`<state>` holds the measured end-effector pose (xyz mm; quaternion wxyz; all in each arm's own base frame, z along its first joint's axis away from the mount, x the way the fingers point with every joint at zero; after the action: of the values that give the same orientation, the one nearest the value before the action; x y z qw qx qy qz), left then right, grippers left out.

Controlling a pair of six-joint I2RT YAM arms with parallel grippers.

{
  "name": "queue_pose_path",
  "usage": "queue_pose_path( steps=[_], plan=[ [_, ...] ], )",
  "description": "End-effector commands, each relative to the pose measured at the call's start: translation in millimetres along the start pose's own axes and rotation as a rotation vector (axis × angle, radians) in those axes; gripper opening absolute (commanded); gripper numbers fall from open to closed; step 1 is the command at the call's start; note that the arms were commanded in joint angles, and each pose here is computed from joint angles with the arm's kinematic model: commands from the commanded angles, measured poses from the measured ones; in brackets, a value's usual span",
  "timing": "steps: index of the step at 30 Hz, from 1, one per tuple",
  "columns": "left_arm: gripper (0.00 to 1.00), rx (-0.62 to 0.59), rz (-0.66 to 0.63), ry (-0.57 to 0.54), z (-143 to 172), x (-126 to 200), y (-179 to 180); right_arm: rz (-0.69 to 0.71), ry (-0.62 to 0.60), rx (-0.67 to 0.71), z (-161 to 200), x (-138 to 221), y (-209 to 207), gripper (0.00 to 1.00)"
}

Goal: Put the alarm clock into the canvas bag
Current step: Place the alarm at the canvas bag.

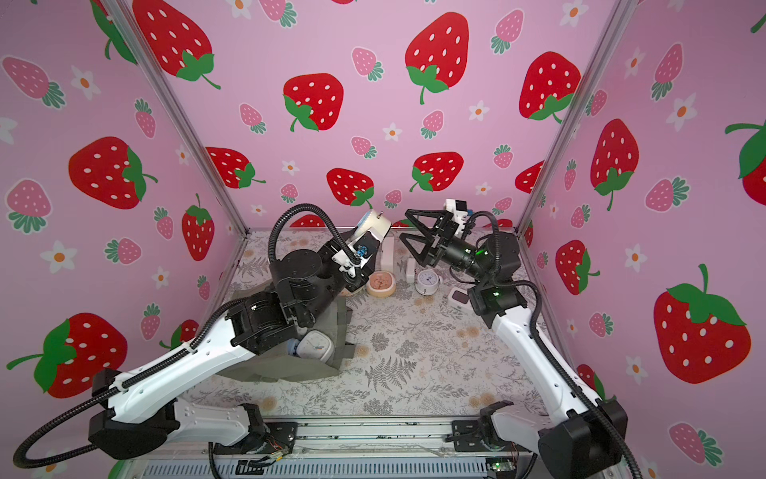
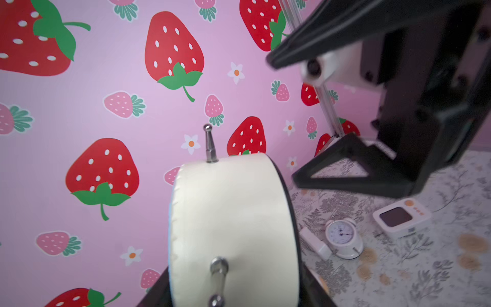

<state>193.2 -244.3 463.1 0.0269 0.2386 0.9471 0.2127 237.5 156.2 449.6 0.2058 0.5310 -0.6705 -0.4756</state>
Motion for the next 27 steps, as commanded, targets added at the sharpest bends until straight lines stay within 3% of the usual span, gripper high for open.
queue_pose_path(
  steps=[1,5,10,27],
  plan=[
    [0.46,-0.216,0.062,-0.057,-4,10,6,0.088,0.077,-0.025,2,12,10,1.0],
    [0.47,-0.402,0.131,-0.052,5,8,-3,0.144,0.149,-0.095,4,11,12,0.96],
    [0.5,-0.546,0.172,-0.055,11,3,-9,0.218,0.231,-0.168,6,8,4,0.94],
    [0.53,-0.719,0.257,-0.099,17,-10,-25,0.209,0.392,-0.279,17,-2,-11,0.72]
  ],
)
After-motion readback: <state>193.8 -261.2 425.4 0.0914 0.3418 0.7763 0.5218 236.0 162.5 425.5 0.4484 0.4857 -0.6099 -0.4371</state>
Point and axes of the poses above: each gripper's point midway between its finger pads, its own x axis back along the fingers, its own y axis along the line the jaws close on, z = x × y, the point moved 10 cm from there along x, back along the fingers, and after that the axes turned 14 degrees about x, right-handed, at the moved point
